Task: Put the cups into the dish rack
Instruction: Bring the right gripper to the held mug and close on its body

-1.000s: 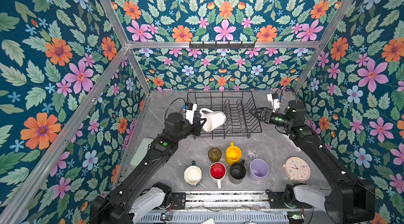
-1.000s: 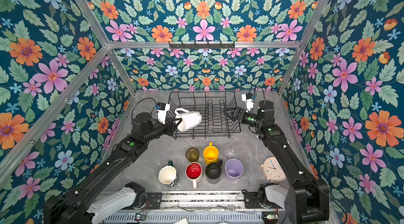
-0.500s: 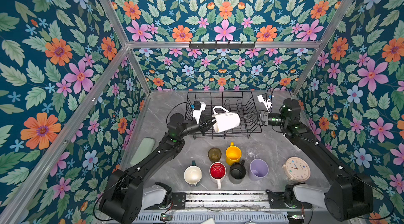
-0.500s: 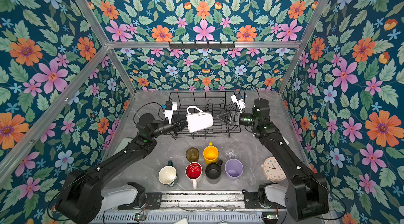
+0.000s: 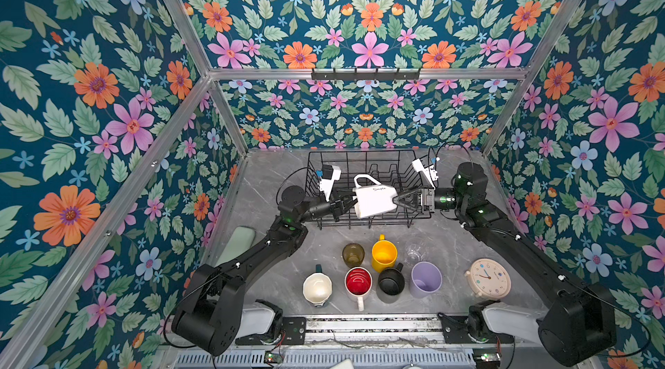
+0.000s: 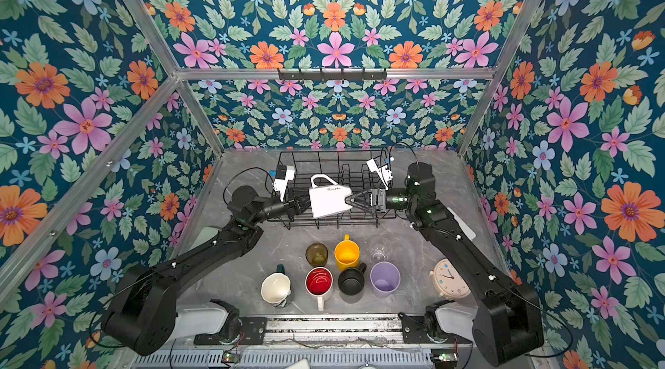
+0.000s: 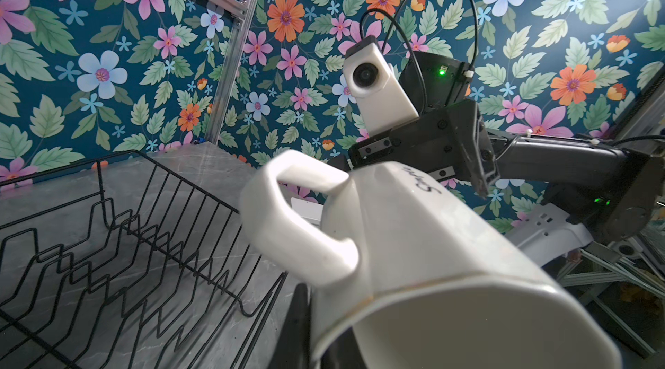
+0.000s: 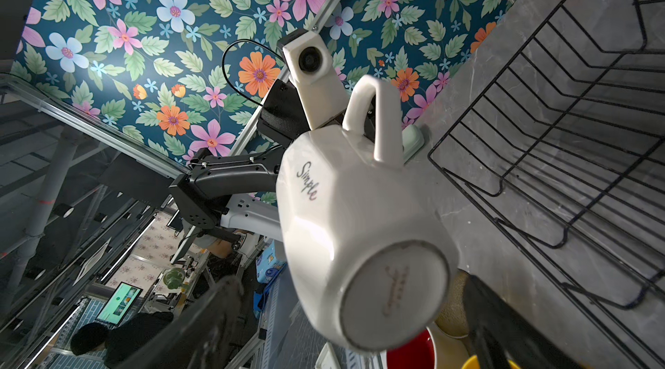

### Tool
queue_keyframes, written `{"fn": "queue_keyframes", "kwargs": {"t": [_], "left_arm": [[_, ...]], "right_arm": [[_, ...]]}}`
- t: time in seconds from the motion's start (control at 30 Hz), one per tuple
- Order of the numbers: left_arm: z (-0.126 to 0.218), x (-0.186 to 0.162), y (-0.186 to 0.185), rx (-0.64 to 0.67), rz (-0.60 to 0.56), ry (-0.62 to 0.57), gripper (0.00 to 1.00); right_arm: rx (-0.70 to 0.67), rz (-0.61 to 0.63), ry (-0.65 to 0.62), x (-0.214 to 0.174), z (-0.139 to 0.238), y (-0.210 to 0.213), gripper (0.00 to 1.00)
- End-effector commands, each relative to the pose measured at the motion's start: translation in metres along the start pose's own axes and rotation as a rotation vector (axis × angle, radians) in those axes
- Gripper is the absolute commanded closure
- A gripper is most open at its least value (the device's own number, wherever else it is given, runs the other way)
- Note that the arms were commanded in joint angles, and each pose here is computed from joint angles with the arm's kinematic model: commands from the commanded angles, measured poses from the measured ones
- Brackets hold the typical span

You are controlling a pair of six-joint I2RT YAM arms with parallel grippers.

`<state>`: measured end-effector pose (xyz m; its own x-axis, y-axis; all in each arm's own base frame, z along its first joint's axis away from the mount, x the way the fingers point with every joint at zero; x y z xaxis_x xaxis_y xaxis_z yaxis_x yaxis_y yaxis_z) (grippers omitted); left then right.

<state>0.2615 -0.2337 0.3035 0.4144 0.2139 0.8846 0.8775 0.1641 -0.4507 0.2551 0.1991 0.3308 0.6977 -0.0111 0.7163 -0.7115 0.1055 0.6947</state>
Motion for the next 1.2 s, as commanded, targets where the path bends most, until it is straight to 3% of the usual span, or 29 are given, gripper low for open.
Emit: {"fn": "queue_keyframes", "kwargs": {"t": [0.0,0.43,1.17], "left_arm": [[0.000,0.016,-0.014,-0.063,-0.056,-0.055,1.00],[0.000,0.015,-0.016,-0.084,-0.037,-0.048,1.00],[0.001,0.015,-0.023,-0.126,-0.028,-0.035,1.00]], "right_arm": [[0.006,0.047,-0.014,0.006,-0.003,0.003,0.04],[0.030,0.037,0.045,0.006,-0.036,0.001,0.04],[0.055,0.001,0.116,-0.002,-0.062,-0.005,0.08]]}}
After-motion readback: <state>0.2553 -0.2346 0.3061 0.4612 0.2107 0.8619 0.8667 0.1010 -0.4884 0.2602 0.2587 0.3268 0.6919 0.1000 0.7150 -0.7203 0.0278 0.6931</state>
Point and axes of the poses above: each gripper's point midway between its finger pads, its own z axis back along the fingers, its own y axis along the line the jaws close on, x = y × z, the point moved 5 cm from there along z, back along the fingers, and after that the axes turned 4 degrees about z, right-handed, at the moved point
